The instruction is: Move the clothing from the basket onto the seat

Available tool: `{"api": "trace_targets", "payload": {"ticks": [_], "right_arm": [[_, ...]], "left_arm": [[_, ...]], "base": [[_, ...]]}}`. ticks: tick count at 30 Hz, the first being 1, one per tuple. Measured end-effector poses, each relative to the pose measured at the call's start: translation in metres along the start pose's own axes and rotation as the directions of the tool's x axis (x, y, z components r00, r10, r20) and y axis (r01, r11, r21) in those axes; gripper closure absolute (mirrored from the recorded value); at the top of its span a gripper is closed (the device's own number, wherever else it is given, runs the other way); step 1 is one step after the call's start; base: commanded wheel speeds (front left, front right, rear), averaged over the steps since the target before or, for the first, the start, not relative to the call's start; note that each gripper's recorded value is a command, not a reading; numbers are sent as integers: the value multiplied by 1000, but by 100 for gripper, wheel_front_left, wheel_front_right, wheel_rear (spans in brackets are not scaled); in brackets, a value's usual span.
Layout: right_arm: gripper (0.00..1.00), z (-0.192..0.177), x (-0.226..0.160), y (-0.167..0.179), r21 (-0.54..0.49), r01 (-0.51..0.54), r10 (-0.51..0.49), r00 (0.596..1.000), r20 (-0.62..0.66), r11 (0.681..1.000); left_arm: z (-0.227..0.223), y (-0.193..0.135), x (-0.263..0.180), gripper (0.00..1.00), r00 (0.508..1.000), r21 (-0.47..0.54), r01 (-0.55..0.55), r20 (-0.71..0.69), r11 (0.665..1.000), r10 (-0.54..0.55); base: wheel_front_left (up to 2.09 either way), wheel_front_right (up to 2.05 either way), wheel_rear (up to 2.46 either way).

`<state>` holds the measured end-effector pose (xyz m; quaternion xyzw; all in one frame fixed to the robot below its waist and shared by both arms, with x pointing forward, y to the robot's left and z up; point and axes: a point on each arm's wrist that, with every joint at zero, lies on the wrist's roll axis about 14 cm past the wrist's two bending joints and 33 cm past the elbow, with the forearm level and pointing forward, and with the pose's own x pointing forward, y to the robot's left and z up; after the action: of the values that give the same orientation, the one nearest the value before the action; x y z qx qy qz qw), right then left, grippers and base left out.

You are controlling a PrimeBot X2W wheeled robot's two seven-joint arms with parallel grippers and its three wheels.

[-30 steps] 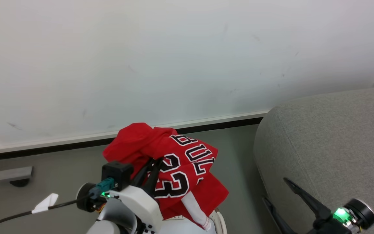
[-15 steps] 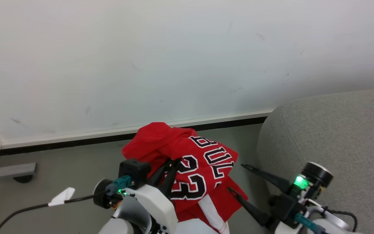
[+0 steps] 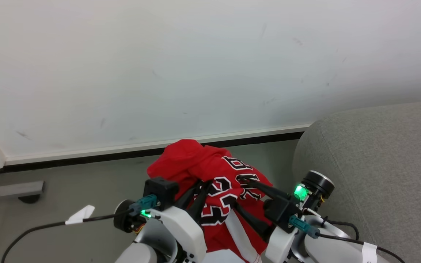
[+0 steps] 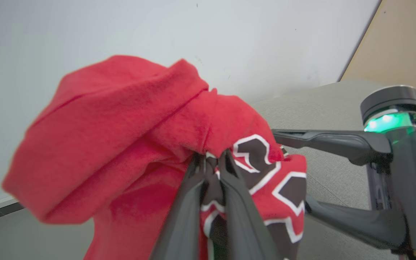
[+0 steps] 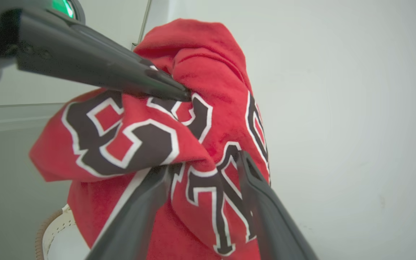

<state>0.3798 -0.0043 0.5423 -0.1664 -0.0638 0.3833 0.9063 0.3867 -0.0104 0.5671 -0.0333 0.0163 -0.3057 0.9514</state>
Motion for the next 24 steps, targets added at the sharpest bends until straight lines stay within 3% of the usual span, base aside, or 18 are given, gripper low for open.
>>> {"api": "trace_targets", "payload": {"ticks": [1,14,24], "right_arm": [[100,0,2,1,21,5,-5,1000,2,1000],[100,8,14,-1,172,45,-52,998,38,984],[100,13,17,1,215,50,-64,996,61,975]], "left_arm": [[-1,1,0,100,1000,0,0,-2,1000,0],[-6,14,-1,100,999,10,-30,-22,999,30],[-9,21,-4,100,998,11,-58,-23,998,59]], "base": [[0,0,0],[0,0,0],[0,0,0]]}}
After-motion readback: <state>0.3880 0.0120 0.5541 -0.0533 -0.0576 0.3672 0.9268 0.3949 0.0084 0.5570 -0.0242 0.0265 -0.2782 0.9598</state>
